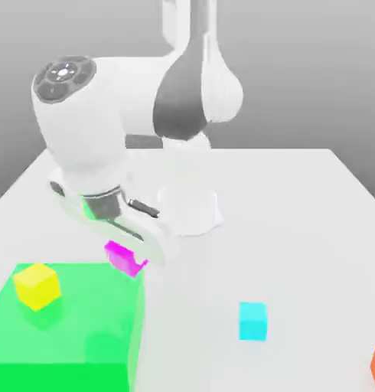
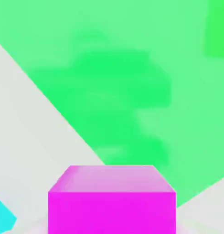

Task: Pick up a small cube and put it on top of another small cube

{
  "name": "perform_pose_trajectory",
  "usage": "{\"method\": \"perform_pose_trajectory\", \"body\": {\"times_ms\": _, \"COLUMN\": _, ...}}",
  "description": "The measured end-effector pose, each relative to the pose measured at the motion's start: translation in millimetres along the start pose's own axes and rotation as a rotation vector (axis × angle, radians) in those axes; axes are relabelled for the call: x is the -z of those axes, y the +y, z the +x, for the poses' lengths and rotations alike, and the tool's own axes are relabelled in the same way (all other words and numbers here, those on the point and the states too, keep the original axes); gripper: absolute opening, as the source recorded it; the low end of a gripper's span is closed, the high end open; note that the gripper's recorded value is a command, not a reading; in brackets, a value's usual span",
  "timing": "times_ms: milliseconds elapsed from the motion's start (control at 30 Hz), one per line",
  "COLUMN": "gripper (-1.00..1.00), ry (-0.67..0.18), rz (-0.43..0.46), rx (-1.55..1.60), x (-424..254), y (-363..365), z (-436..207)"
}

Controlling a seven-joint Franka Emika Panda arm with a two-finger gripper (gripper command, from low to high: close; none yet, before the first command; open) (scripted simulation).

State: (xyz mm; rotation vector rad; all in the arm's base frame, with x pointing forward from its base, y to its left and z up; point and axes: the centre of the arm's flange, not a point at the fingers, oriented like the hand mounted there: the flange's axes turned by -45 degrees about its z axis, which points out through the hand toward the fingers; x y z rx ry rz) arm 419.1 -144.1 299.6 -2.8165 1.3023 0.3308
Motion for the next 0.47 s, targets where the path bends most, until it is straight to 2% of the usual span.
{"method": "perform_pose_trajectory", "body": {"times_ms": 200, "gripper": -1.00, "ry": 0.148, "rz": 0.099, "rx": -0.411, "x": 38, "y": 65, "z": 41}}
{"method": "perform_pose_trajectory", "body": {"times_ms": 333, "gripper": -1.00, "ry": 0.178, "rz": 0.120, "rx": -0.499, "x": 4, "y": 78, "z": 58}}
{"method": "perform_pose_trajectory", "body": {"times_ms": 367, "gripper": 1.00, "ry": 0.179, "rz": 0.121, "rx": -0.502, "x": -9, "y": 77, "z": 61}}
{"method": "perform_pose_trajectory", "body": {"times_ms": 467, "gripper": 1.00, "ry": 0.179, "rz": 0.121, "rx": -0.508, "x": -9, "y": 80, "z": 61}}
